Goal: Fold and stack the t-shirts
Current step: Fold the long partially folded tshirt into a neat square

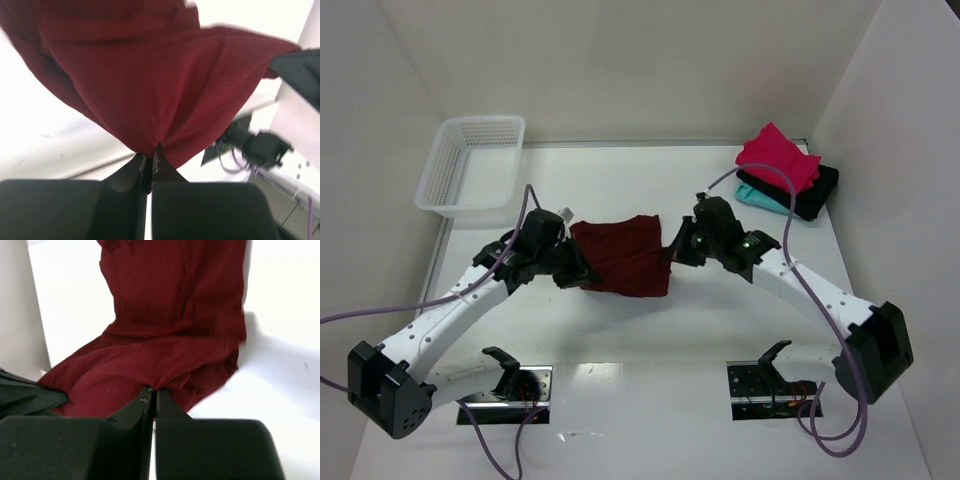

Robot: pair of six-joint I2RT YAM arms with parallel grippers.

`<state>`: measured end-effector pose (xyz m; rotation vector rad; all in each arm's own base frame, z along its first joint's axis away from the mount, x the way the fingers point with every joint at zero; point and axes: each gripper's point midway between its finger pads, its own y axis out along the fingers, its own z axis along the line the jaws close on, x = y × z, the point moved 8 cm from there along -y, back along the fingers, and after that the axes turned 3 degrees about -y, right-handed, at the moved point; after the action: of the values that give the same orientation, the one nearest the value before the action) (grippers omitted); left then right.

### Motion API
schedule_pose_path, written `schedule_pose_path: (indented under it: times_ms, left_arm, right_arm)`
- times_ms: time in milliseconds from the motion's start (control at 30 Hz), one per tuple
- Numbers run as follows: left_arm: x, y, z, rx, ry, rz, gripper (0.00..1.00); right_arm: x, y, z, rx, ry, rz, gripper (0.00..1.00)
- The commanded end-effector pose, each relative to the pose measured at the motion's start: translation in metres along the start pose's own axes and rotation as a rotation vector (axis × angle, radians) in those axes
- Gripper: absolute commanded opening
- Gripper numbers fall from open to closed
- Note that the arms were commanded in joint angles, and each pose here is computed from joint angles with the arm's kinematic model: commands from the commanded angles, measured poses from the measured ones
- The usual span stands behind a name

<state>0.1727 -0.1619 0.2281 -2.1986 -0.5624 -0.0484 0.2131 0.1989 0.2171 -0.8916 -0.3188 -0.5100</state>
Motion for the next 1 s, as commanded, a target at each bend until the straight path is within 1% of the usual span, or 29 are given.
schedule_pose_path:
  times_ms: [0, 67, 200, 333, 600, 700, 733, 767, 800, 833, 900, 967]
  left_arm:
    - [0.024, -0.006, -0.005, -0.016, -0.030, -0.085, 0.00]
    - [0.039, -0.005, 0.000, -0.027, -0.054, -0.110, 0.00]
    - [0.065, 0.011, 0.018, -0.006, -0.077, -0.089, 0.00]
    - [0.093, 0.027, 0.023, -0.010, -0.082, -0.054, 0.00]
    - [0.145, 0.048, 0.030, -0.008, -0.078, -0.075, 0.00]
    - [0.163, 0.062, 0.039, 0.006, -0.079, -0.064, 0.00]
    - [0.167, 0.067, 0.042, 0.011, -0.073, -0.061, 0.03]
    - [0.171, 0.073, 0.046, 0.019, -0.077, -0.055, 0.11]
    - [0.172, 0.081, 0.051, 0.031, -0.085, -0.038, 0.22]
    - [0.172, 0.085, 0.054, 0.037, -0.084, -0.029, 0.26]
    - [0.177, 0.094, 0.065, 0.064, -0.087, -0.038, 0.36]
    - [0.185, 0.095, 0.070, 0.064, -0.087, -0.066, 0.45]
  right_arm:
    - [0.030, 0.017, 0.015, 0.040, -0.071, -0.074, 0.00]
    - [0.040, 0.029, 0.017, 0.037, -0.082, -0.077, 0.00]
    - [0.060, 0.054, 0.018, 0.034, -0.087, -0.081, 0.00]
    - [0.080, 0.076, 0.016, 0.028, -0.088, -0.086, 0.00]
    - [0.125, 0.117, 0.020, 0.035, -0.099, -0.123, 0.01]
    - [0.128, 0.137, 0.011, 0.007, -0.097, -0.099, 0.02]
    - [0.128, 0.143, 0.006, -0.005, -0.090, -0.090, 0.03]
    - [0.127, 0.149, 0.003, -0.012, -0.088, -0.081, 0.05]
    - [0.125, 0.153, 0.000, -0.019, -0.086, -0.072, 0.10]
    - [0.126, 0.155, -0.003, -0.024, -0.082, -0.070, 0.14]
    - [0.124, 0.161, -0.009, -0.036, -0.085, -0.061, 0.29]
    - [0.125, 0.164, -0.010, -0.033, -0.090, -0.072, 0.36]
